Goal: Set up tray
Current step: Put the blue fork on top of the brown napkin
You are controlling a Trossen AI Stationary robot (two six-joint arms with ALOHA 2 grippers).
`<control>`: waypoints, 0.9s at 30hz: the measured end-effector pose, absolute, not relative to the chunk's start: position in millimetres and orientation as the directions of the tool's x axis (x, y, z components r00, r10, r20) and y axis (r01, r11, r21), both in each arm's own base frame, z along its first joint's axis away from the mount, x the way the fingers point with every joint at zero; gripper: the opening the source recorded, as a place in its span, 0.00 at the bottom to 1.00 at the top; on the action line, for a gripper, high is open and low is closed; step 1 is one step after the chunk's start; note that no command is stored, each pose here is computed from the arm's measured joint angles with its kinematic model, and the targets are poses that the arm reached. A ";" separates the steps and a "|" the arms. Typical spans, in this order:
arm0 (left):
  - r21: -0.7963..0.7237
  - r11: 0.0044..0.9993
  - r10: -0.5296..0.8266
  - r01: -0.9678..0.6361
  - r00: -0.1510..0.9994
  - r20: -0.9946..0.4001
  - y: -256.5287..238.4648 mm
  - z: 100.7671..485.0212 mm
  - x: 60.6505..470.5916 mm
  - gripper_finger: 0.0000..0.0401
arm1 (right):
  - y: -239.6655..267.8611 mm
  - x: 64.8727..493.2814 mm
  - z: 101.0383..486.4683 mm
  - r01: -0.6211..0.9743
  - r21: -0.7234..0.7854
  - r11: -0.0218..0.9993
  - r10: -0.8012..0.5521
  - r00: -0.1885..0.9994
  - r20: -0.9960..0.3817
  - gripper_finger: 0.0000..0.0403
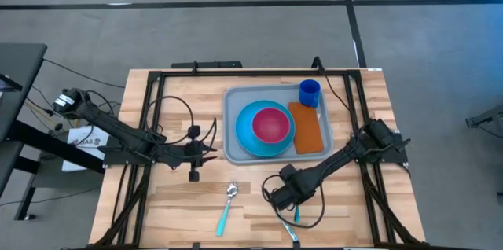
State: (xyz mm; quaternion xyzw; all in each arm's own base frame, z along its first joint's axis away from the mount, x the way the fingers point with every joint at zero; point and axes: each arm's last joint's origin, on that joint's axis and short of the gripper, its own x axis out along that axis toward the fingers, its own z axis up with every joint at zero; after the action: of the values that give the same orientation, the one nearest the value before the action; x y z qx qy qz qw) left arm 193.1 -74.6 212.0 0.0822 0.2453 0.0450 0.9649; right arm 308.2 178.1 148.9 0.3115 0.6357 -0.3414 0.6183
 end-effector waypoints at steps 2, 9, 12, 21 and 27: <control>0.204 0.978 0.124 -0.034 0.886 -0.446 -74.9 214.1 194.3 0.22 | 180.1 306.4 145.4 0.827 -0.067 0.558 -0.022 -0.066 -0.998 0.43; 0.069 0.980 -0.137 0.187 0.882 -0.450 -76.8 222.1 201.3 0.22 | 186.0 306.1 140.9 0.861 -0.060 0.505 -0.019 -0.058 -0.998 0.43; 0.110 0.984 -0.073 0.138 0.885 -0.459 -72.3 221.1 207.4 0.22 | 185.2 306.4 141.8 0.868 -0.058 0.493 -0.028 -0.050 -0.998 0.43; 0.137 0.985 -0.020 0.106 0.855 -0.518 -62.0 214.8 232.9 0.22 | 185.5 305.6 141.5 0.890 -0.061 0.453 -0.079 -0.028 -0.996 0.32; 0.121 0.983 -0.050 0.141 0.828 -0.559 -64.2 207.6 244.5 0.22 | 188.0 302.8 141.4 0.898 -0.071 0.433 -0.077 -0.042 -0.996 0.14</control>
State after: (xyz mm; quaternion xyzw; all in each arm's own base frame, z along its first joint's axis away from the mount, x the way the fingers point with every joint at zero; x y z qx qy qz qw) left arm 244.5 -64.2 207.6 0.0786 0.2893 -0.0503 0.9527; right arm 302.8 188.0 141.4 0.3442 0.5966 -0.4062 0.6006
